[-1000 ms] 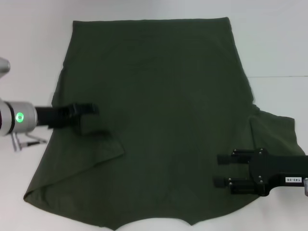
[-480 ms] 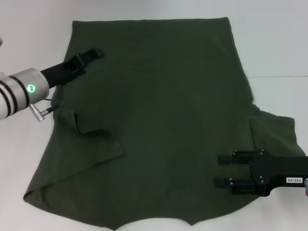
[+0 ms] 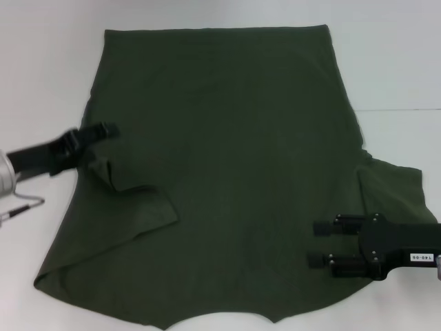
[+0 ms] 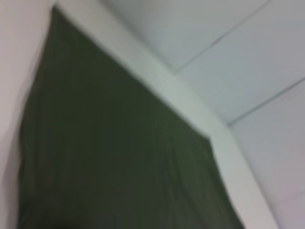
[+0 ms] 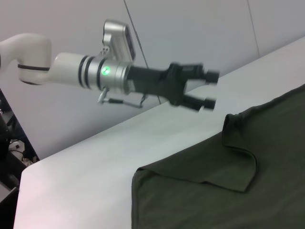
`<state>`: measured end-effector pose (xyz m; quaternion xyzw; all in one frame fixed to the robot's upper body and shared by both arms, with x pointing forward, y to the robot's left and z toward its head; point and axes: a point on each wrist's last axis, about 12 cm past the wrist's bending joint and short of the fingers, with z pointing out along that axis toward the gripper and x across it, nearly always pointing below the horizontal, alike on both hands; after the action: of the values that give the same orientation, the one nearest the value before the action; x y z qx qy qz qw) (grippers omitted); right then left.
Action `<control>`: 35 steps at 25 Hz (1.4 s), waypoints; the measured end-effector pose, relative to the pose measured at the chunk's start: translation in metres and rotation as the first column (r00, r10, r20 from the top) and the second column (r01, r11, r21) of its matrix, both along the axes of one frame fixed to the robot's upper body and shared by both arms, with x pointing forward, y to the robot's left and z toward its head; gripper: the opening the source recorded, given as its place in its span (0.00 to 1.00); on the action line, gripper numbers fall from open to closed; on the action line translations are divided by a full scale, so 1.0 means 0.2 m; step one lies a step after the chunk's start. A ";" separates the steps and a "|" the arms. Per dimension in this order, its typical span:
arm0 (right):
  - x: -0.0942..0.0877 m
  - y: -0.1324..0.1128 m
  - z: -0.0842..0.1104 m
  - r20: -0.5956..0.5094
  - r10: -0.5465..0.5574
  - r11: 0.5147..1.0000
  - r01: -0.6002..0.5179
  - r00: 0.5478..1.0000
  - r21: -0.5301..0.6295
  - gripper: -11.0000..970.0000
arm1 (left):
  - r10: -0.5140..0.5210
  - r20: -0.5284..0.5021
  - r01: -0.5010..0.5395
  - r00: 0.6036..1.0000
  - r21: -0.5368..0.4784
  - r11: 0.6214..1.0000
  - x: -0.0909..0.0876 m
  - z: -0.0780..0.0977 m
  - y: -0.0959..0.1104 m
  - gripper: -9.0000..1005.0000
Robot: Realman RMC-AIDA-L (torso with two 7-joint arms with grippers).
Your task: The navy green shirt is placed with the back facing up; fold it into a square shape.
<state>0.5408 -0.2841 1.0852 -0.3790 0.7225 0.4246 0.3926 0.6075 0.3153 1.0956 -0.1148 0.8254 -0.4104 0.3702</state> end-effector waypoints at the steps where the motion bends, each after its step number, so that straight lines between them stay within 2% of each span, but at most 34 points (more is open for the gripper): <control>1: 0.00 0.00 0.00 0.000 0.001 1.000 -0.001 1.000 -0.001 0.78 | -0.006 -0.021 0.006 1.000 0.001 1.000 -0.02 -0.02 0.01 0.94; 9: 0.00 0.00 0.00 0.007 0.008 1.000 -0.008 1.000 -0.005 0.78 | 0.026 -0.111 -0.032 0.993 -0.049 0.998 -0.11 -0.14 0.01 0.94; 17: -0.01 -0.01 -0.01 0.007 0.007 1.000 -0.007 1.000 -0.004 0.78 | 0.068 -0.149 -0.076 0.986 -0.046 0.996 -0.09 -0.23 -0.10 0.94; 30: -0.04 -0.03 -0.03 -0.005 -0.004 1.000 0.004 1.000 -0.002 0.78 | 0.114 -0.138 -0.114 0.984 0.006 0.993 -0.01 -0.24 -0.18 0.94; 35: -0.05 -0.03 -0.03 -0.008 -0.004 1.000 0.004 1.000 0.002 0.78 | 0.123 -0.080 -0.126 0.989 -0.037 0.991 0.08 -0.16 -0.25 0.94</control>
<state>0.5314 -0.2902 1.0799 -0.3755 0.7242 0.4262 0.3909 0.6232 0.2658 1.0638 -0.1896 0.8216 -0.3989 0.3605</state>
